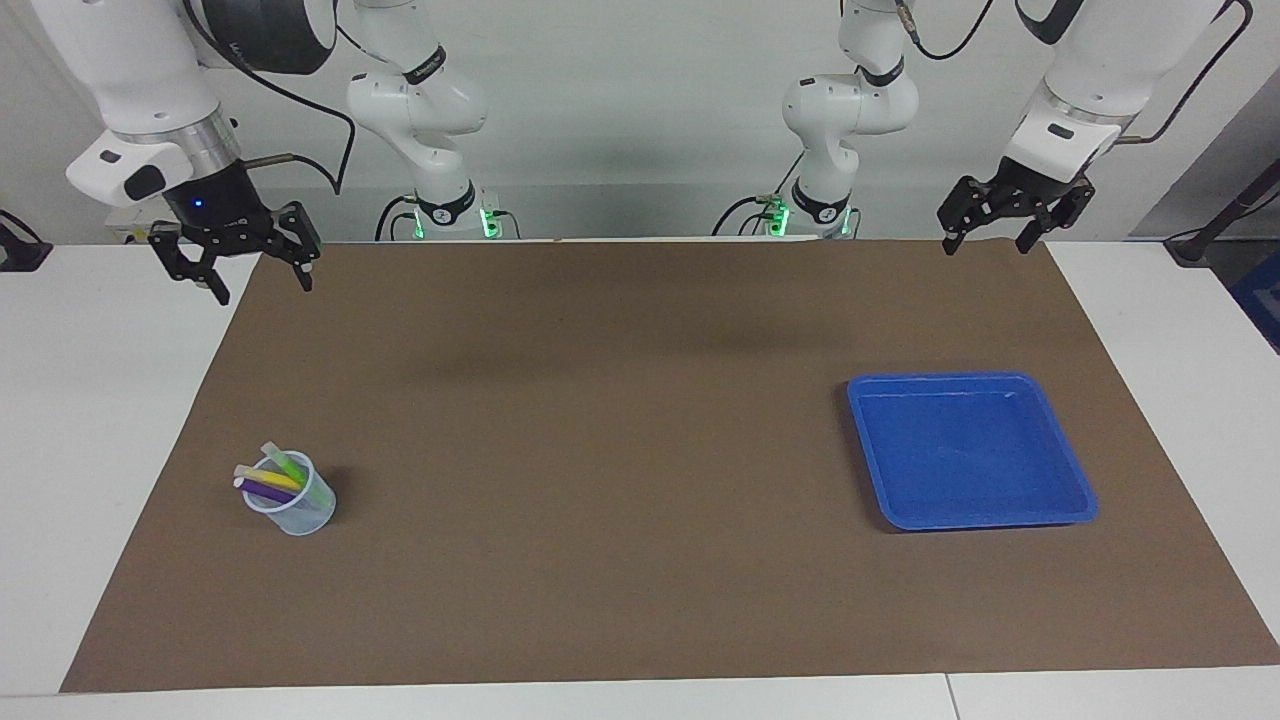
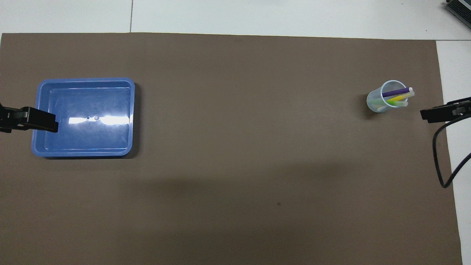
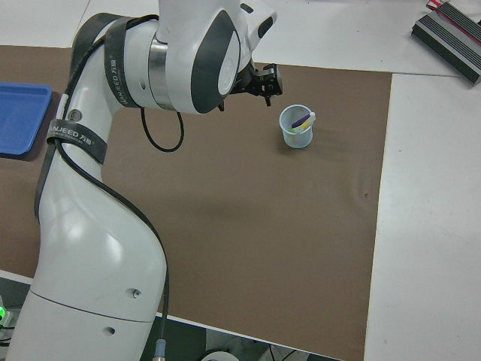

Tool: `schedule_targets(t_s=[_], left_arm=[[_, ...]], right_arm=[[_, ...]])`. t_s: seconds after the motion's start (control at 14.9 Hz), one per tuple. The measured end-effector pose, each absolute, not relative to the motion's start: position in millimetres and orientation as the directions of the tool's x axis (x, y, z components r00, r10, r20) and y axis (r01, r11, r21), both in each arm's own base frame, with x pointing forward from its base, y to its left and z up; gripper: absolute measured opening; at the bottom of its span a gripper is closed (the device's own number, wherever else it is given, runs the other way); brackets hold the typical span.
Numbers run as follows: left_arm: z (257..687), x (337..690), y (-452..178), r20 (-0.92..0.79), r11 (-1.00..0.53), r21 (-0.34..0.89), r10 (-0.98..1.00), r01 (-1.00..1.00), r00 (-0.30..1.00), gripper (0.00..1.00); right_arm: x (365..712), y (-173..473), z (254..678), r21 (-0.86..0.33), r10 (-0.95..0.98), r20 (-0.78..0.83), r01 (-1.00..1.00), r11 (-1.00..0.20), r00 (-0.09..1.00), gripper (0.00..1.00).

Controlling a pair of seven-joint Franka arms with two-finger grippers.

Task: Right arm passes pens to left for tray arrangement
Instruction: 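Reach the right gripper into the cup and grasp the green pen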

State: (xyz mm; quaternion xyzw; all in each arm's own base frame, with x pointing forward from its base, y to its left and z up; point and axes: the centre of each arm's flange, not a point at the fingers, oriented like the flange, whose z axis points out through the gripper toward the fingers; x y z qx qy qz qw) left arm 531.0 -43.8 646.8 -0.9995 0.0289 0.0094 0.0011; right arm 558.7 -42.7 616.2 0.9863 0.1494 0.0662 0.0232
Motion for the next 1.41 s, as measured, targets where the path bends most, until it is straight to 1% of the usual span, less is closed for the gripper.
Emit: schedule_targets(t_s=[0.07, 0.13, 0.27, 0.34, 0.54, 0.6, 0.94, 1.07, 1.21, 1.27, 1.34, 1.41], left_arm=[[647, 531, -44, -0.019, -0.998, -0.002, -0.058, -0.058, 0.998, 1.00], [647, 531, -44, -0.019, -0.998, -0.002, -0.058, -0.058, 0.998, 1.00], [647, 531, -44, -0.019, -0.998, -0.002, -0.058, -0.058, 0.998, 1.00], [647, 531, -44, -0.019, -0.998, -0.002, -0.058, -0.058, 0.998, 1.00], [647, 531, -44, -0.019, -0.998, -0.002, -0.058, -0.058, 0.998, 1.00], [647, 531, -44, -0.019, -0.998, -0.002, -0.058, -0.058, 0.998, 1.00], [646, 531, -44, -0.021, -0.998, -0.002, -0.059, -0.059, 0.998, 1.00], [645, 531, -44, -0.023, -0.998, -0.002, -0.059, -0.059, 0.998, 1.00], [645, 531, -44, -0.023, -0.998, -0.002, -0.058, -0.058, 0.998, 1.00], [645, 531, -44, -0.023, -0.998, -0.002, -0.058, -0.058, 0.998, 1.00], [645, 531, -44, -0.023, -0.998, -0.002, -0.058, -0.058, 0.998, 1.00], [645, 531, -44, -0.023, -0.998, -0.002, -0.055, -0.055, 0.998, 1.00]], right_arm=[[561, -43, 608, 0.082, 0.336, 0.127, 0.327, -0.941, 0.933, 0.87], [563, -44, 599, 0.099, 0.376, 0.130, 0.365, -0.926, 0.918, 0.85], [567, -46, 579, 0.136, 0.454, 0.129, 0.438, -0.889, 0.882, 0.84], [569, -49, 569, 0.158, 0.490, 0.129, 0.470, -0.869, 0.862, 0.81], [576, -64, 539, 0.208, 0.591, 0.130, 0.561, -0.801, 0.796, 0.78], [578, -69, 530, 0.222, 0.614, 0.130, 0.581, -0.783, 0.779, 0.75], [591, -105, 473, 0.266, 0.707, 0.100, 0.666, -0.697, 0.700, 0.72], [597, -113, 456, 0.267, 0.716, 0.095, 0.676, -0.687, 0.691, 0.70], [599, -114, 447, 0.257, 0.716, 0.089, 0.679, -0.688, 0.692, 0.60], [600, -113, 445, 0.255, 0.717, 0.088, 0.680, -0.687, 0.692, 0.60], [600, -113, 444, 0.254, 0.717, 0.087, 0.681, -0.687, 0.691, 0.56], [600, -113, 443, 0.252, 0.718, 0.086, 0.682, -0.687, 0.691, 0.56]])
